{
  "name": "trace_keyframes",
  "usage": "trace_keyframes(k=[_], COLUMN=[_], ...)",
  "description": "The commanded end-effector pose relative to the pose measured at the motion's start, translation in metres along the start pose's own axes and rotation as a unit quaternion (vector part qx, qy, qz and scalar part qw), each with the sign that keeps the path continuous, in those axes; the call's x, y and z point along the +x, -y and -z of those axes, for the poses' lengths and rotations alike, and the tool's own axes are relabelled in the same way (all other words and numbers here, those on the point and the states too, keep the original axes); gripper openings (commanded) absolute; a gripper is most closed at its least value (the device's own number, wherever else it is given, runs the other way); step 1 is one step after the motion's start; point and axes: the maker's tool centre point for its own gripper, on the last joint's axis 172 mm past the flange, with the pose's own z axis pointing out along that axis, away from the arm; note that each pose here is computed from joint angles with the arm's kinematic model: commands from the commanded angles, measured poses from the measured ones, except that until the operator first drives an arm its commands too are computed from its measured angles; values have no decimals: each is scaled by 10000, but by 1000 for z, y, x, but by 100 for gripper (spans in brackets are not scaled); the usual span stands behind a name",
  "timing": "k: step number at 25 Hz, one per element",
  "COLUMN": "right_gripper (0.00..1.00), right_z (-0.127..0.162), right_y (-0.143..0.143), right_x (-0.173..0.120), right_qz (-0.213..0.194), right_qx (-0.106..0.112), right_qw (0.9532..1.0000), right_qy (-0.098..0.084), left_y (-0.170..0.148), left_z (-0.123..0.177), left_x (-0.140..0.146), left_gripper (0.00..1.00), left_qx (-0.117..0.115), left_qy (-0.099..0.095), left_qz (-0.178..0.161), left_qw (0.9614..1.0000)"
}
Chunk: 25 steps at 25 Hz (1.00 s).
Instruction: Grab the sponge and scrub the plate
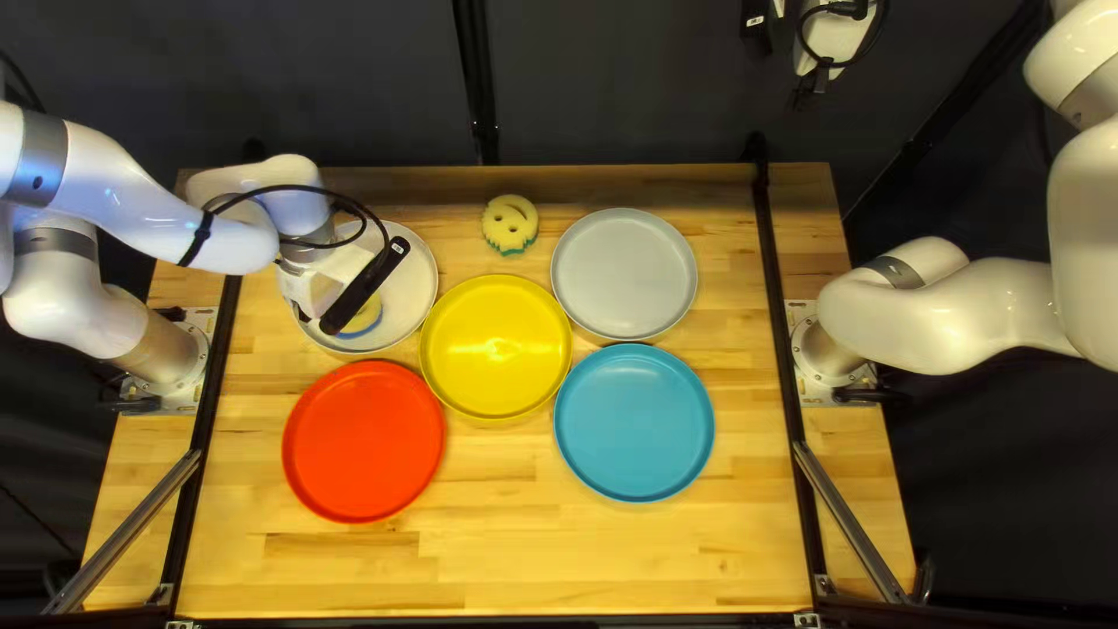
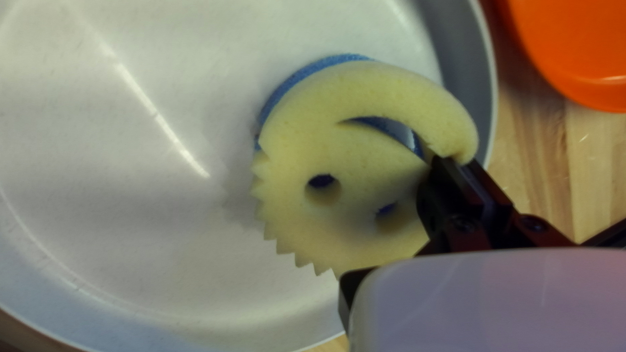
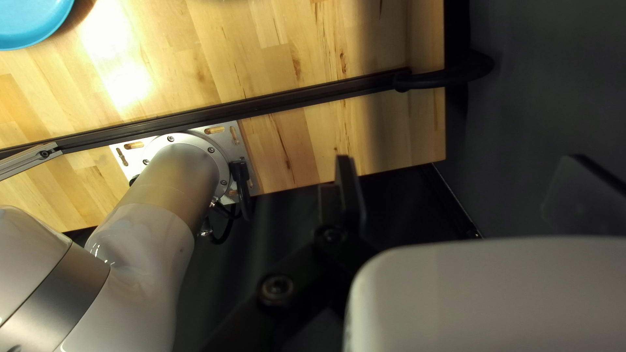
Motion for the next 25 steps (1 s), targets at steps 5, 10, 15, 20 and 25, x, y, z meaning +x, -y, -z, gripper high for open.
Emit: trace_keyframes(k=[5,10,15,20,25], right_gripper=[100,100,100,100,100], right_z=[0,0,0,0,0], right_y=[0,0,0,0,0], right_x=[0,0,0,0,0], right_qz=[0,0,0,0,0], right_qx=[0,0,0,0,0], right_qw=[10000,10000,10000,10000,10000], right_qy=[0,0,0,0,0], left_y=[27,33,5,-26,-33], left_z=[20,21,12,10,3], left_x=[12,24,23,20,18], left_gripper=[0,0,0,0,0], left_qx=[46,77,62,86,88], left_qy=[-53,-50,4,100,120], left_qz=[12,-66,-143,-178,-169], left_qw=[10000,9999,9999,9998,9997])
